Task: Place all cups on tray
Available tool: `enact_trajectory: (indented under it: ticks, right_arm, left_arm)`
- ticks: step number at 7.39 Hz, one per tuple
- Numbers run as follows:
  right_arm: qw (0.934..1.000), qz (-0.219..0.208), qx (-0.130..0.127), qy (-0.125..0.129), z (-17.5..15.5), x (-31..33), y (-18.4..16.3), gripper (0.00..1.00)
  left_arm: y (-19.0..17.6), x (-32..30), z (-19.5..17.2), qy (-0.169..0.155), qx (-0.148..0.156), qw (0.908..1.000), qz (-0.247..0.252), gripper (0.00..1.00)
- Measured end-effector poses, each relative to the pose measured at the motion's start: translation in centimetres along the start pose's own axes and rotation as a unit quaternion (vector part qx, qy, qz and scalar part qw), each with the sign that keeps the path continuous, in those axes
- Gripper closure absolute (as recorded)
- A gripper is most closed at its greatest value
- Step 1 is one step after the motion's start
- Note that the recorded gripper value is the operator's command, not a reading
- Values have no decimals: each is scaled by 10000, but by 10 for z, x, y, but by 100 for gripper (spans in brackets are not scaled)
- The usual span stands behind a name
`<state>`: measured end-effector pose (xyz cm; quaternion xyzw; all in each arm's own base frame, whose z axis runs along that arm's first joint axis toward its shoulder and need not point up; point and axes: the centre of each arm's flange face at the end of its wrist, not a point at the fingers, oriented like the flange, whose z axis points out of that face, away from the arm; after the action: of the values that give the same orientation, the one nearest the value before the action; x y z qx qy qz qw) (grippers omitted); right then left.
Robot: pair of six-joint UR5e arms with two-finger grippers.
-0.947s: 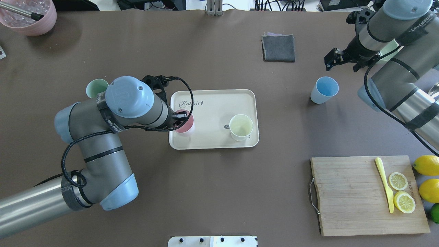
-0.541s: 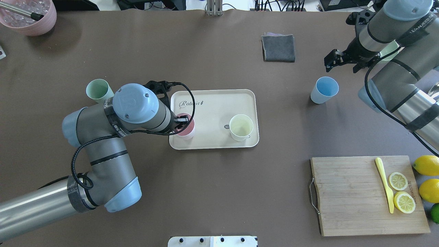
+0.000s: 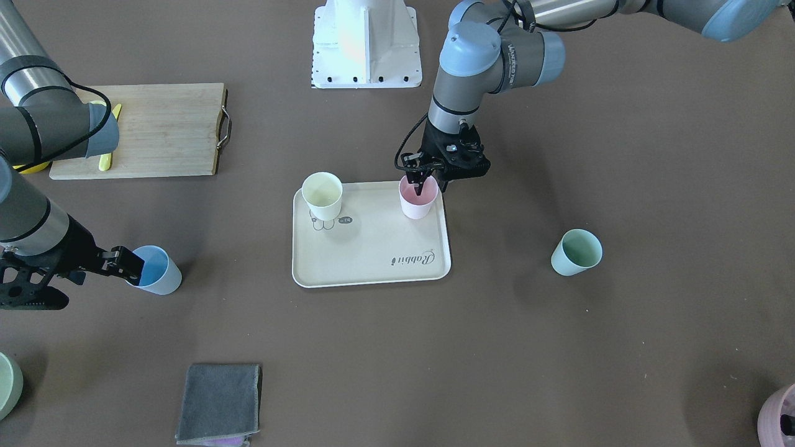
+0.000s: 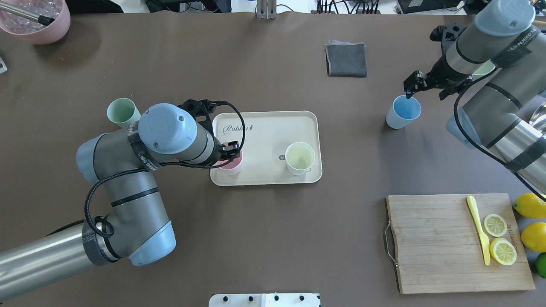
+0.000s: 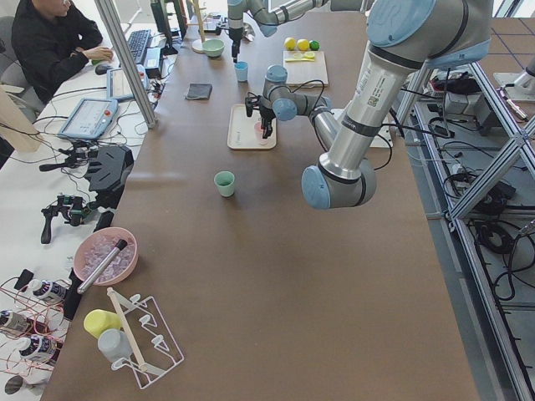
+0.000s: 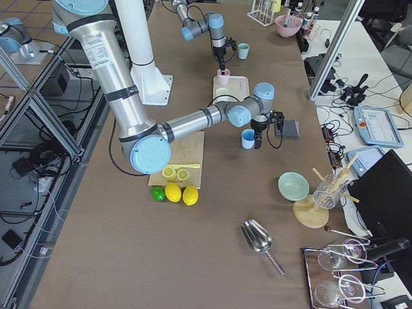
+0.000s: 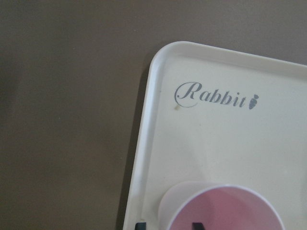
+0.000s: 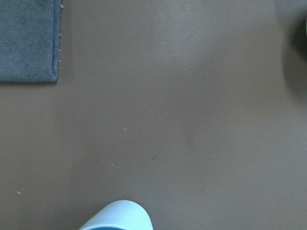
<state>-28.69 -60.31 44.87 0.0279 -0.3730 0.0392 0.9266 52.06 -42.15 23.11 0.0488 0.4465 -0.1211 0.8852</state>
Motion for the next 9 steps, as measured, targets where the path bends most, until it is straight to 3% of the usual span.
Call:
enact_trajectory:
  ticks: [3,4,5,9]
  right_arm:
    - [9999,-45,-102,39,13,-4,11,0]
    - [9998,-81,-159,67,21,-5,18,40]
    - [9997,-121,-201,86,27,-7,23,99]
    - [9995,-260,-161,45,29,-21,30,100]
  left_arm:
    - [1,4,-15,127,15,9999,22,3]
    - [0,5,-16,134,19,9999,27,3]
    - [0,5,-18,151,22,9999,37,3]
    - [-24,1,-58,299,-23,9996,-8,3]
